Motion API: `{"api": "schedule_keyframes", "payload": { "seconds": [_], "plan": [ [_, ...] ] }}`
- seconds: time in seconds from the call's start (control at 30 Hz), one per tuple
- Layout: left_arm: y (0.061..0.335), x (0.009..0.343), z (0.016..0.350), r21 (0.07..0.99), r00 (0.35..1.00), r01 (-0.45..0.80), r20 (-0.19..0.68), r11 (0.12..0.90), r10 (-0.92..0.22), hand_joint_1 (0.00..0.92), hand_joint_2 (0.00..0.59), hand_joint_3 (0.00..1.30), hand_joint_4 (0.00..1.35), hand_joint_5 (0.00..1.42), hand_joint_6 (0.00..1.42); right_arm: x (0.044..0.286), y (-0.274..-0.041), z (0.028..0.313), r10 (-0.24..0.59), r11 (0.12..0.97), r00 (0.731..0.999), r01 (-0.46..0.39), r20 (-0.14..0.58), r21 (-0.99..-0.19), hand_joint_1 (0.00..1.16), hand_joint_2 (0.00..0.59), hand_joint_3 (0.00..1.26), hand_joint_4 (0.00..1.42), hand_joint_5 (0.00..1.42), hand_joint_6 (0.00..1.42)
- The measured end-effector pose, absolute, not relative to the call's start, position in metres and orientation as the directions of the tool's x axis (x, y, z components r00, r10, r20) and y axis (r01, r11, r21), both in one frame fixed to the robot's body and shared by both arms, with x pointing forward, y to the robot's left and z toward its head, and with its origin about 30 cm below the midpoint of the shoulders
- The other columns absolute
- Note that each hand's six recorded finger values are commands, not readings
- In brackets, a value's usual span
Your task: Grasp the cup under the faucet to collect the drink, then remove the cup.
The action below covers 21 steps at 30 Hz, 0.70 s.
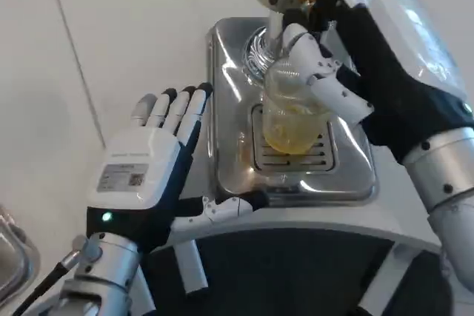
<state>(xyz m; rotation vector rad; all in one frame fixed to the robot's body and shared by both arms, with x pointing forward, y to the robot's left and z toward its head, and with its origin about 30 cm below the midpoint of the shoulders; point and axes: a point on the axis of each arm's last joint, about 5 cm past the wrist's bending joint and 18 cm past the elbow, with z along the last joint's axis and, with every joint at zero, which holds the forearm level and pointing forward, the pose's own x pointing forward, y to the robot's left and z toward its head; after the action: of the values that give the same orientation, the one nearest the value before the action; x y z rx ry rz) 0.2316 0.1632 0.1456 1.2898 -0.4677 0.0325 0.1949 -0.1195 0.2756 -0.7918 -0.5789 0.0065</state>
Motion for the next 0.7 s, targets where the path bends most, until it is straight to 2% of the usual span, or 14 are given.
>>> {"api": "schedule_keyframes", "payload": {
  "seconds": [0.27,0.4,0.53,0.7],
  "plan": [
    [0.163,0.232,0.143,0.919,0.91,-0.269,0.341,0.289,-0.236,0.01,0.051,0.0,0.0,0.0,0.0,0.191,-0.121,0.267,0.111,0.816,0.83,0.238,0.546,-0.527,0.0,0.586,0.0,0.0,0.0,0.0],
    [0.162,0.232,0.143,0.917,0.909,-0.268,0.342,0.296,-0.236,0.011,0.051,0.0,0.0,0.0,0.01,0.191,-0.13,0.259,0.033,0.832,0.845,0.273,0.534,-0.483,0.0,0.586,0.0,0.0,0.0,0.0],
    [0.16,0.233,0.145,0.914,0.906,-0.271,0.348,0.301,-0.241,0.011,0.051,0.0,0.0,0.0,0.01,0.189,-0.137,0.25,0.015,0.845,0.857,0.265,0.516,-0.464,0.0,0.583,0.0,0.0,0.0,0.0],
    [0.157,0.234,0.145,0.916,0.903,-0.266,0.346,0.301,-0.254,0.011,0.051,0.0,0.0,0.0,0.02,0.184,-0.143,0.242,0.034,0.851,0.846,0.255,0.532,-0.46,0.0,0.581,0.0,0.0,0.0,0.0]
  ]
}}
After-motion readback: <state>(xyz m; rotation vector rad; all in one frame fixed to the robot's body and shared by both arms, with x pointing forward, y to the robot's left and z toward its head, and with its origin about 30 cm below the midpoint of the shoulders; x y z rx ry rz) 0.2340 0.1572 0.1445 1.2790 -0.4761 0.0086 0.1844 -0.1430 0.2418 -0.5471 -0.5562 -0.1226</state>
